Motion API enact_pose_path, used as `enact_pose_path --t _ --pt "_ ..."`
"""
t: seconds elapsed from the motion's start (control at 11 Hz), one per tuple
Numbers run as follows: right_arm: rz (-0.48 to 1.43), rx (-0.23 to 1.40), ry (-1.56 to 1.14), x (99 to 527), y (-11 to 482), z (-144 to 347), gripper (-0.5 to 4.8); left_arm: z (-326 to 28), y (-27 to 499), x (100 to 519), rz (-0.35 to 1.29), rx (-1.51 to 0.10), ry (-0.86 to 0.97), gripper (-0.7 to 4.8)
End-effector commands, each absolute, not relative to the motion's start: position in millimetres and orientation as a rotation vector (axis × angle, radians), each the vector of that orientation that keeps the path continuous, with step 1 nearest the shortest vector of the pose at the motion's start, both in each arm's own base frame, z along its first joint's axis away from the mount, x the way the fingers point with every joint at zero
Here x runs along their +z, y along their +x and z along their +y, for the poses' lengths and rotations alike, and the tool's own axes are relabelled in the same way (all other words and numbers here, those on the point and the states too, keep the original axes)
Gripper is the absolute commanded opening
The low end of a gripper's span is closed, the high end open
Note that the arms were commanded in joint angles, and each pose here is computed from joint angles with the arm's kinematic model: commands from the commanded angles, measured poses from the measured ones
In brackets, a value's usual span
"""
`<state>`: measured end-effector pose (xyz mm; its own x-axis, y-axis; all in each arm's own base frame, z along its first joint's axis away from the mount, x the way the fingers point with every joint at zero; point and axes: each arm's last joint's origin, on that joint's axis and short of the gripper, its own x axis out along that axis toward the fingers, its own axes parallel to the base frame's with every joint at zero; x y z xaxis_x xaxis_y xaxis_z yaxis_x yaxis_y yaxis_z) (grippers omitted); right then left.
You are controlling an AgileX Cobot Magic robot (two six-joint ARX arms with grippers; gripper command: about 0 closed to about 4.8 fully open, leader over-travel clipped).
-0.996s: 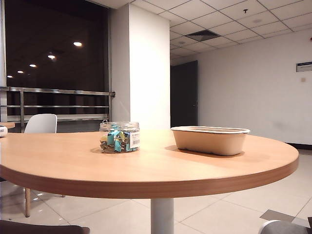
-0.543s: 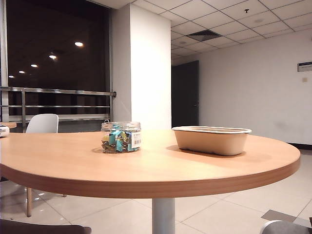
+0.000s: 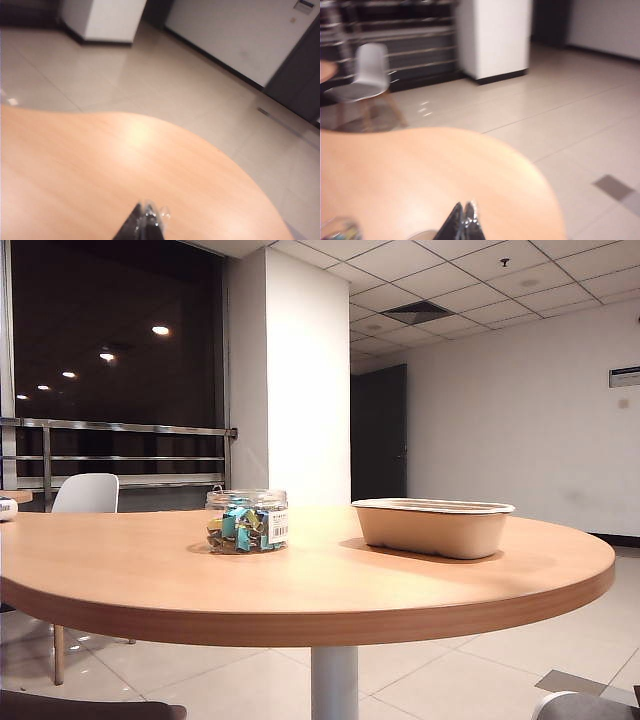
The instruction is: Pick up the box filled with clips, pour some clips from it into the rectangular paper box, and then put the clip box back on the table.
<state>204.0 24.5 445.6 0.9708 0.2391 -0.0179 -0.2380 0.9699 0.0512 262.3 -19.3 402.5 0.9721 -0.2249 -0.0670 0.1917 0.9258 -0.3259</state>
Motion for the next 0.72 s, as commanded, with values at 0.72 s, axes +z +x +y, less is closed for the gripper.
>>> enact_pose_path --t 0.72 --pt "0.204 0.396 0.074 411 255 36 -0.01 -34 390 366 0.522 -0.419 -0.409 -0.06"
